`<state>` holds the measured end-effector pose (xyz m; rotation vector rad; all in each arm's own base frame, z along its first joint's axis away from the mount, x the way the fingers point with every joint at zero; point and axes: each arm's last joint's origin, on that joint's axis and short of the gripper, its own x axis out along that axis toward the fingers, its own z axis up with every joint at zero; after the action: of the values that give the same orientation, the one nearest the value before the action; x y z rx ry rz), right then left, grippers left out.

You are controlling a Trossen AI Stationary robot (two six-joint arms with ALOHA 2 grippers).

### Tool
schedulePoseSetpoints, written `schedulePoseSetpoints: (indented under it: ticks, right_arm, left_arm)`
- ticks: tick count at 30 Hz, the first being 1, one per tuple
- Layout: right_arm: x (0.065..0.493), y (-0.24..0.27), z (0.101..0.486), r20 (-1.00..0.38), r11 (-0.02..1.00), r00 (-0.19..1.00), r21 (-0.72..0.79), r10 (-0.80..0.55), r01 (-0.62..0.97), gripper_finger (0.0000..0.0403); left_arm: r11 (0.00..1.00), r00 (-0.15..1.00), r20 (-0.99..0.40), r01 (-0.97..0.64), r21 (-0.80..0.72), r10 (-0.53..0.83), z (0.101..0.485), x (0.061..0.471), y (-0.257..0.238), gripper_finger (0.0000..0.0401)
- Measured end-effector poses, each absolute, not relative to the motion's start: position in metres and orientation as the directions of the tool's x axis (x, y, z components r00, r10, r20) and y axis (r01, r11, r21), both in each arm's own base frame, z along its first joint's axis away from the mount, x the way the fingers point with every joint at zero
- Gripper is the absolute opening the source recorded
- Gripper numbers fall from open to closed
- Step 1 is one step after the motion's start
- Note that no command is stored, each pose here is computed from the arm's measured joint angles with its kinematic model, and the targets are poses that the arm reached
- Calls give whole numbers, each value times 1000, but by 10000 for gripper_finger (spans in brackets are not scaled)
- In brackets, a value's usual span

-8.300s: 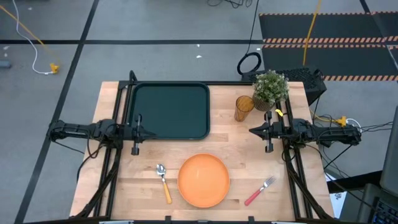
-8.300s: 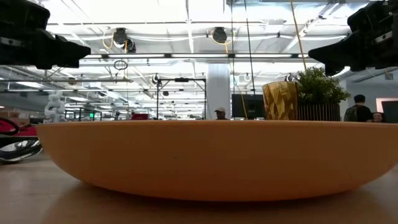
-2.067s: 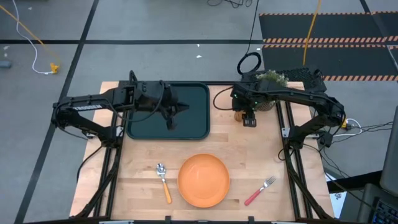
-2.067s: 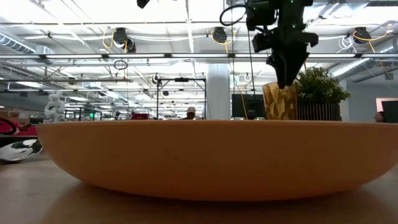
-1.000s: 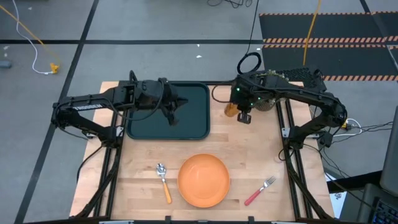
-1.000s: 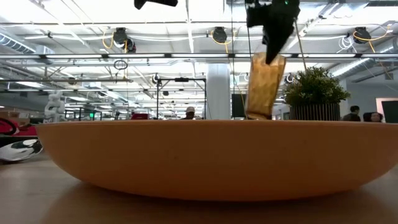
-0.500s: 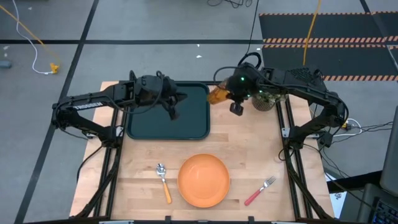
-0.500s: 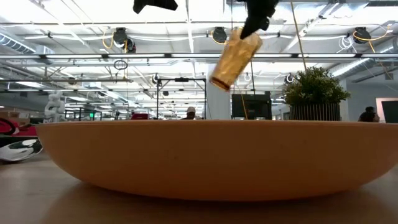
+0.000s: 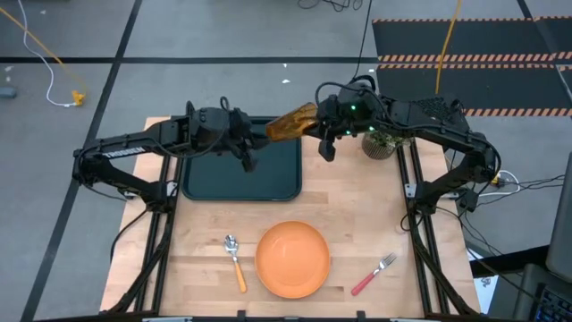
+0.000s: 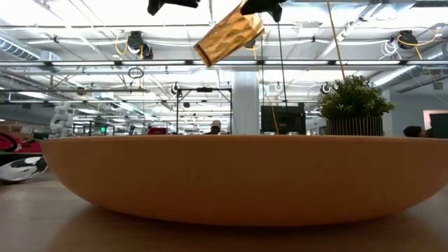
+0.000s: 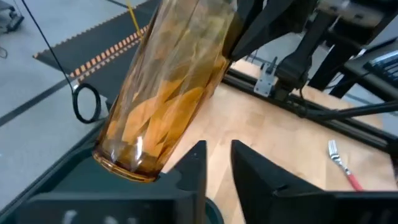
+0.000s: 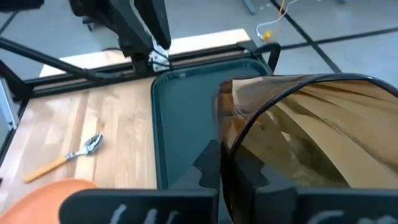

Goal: Pick and place plate/cup/fork/spoon on tray
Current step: Put the yellow cup on the top right of the black serving tray

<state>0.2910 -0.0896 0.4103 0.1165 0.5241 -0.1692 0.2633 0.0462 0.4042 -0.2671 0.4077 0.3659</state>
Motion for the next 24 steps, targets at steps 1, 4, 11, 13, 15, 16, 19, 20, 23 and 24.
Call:
schedulePoseSetpoints:
  ticks: [1, 4, 11, 13, 15, 16, 19, 20, 23, 24]
  right_arm:
    - [291, -90, 411, -499, 980, 856, 66, -132, 189, 0]
    - [292, -90, 413, -480, 980, 867, 66, -134, 188, 0]
    - [298, -92, 427, -338, 967, 929, 142, -153, 211, 0]
    - [300, -92, 431, -291, 964, 943, 161, -159, 212, 0]
    - [301, -92, 436, -247, 962, 955, 174, -164, 210, 0]
    - [302, -92, 438, -226, 962, 960, 175, -166, 207, 0]
    - [303, -93, 443, -168, 954, 965, 190, -201, 232, 0]
    - [303, -94, 445, -144, 943, 963, 212, -230, 257, 0]
    - [307, -99, 451, -106, 905, 951, 295, -290, 308, 0]
    - [308, -102, 453, -108, 891, 945, 315, -309, 327, 0]
  left_arm:
    - [901, 859, -421, -395, -181, 292, 407, 262, 46, 94]
    - [903, 865, -408, -390, -179, 293, 416, 260, 46, 132]
    - [918, 902, -299, -368, -150, 312, 452, 253, 48, 182]
    - [915, 908, -264, -372, -158, 324, 462, 250, 50, 185]
    - [910, 913, -227, -380, -165, 340, 472, 245, 53, 186]
    - [908, 912, -216, -385, -163, 348, 475, 243, 54, 186]
    - [903, 907, -199, -403, -149, 372, 482, 239, 60, 186]
    - [901, 905, -193, -409, -145, 380, 484, 238, 62, 186]
    - [894, 900, -169, -425, -139, 401, 491, 234, 66, 186]
    - [893, 899, -165, -429, -137, 406, 492, 233, 67, 186]
